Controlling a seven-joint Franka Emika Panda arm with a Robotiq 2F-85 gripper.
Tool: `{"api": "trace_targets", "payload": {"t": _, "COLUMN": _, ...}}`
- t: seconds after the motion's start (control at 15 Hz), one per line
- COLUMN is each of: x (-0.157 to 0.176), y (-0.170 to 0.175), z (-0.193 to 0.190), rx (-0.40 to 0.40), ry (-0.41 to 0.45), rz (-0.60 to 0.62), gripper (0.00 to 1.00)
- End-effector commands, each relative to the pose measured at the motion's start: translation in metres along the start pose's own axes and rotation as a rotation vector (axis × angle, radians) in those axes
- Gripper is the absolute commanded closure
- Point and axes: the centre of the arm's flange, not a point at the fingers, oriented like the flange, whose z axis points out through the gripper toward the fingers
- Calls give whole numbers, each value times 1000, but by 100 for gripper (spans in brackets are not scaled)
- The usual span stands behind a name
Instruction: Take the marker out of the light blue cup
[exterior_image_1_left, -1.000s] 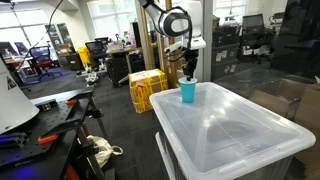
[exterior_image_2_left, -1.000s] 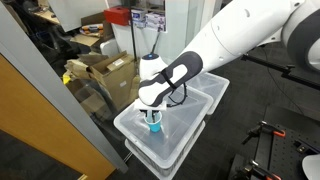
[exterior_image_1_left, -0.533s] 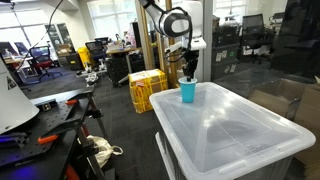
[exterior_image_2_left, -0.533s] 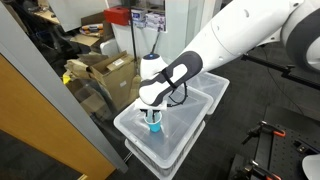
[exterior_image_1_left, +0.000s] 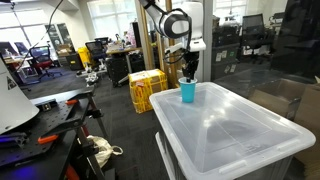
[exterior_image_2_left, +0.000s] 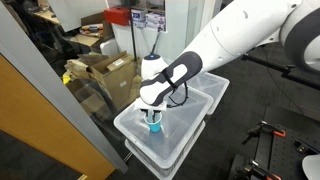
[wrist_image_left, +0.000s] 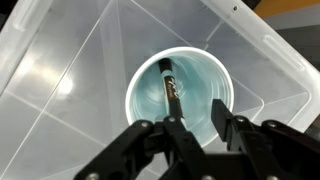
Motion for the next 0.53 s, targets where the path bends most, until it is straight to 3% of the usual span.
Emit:
{"api": "trace_targets", "payload": {"t": 0.0, "x": 4, "y": -3, "z": 0, "rx": 10, "ry": -27, "rz": 56, "gripper": 61}}
{"api": "trace_targets", "payload": {"t": 0.47, "x": 8, "y": -6, "z": 2, "rx": -8, "ry": -20, "rz": 115, "gripper": 56}}
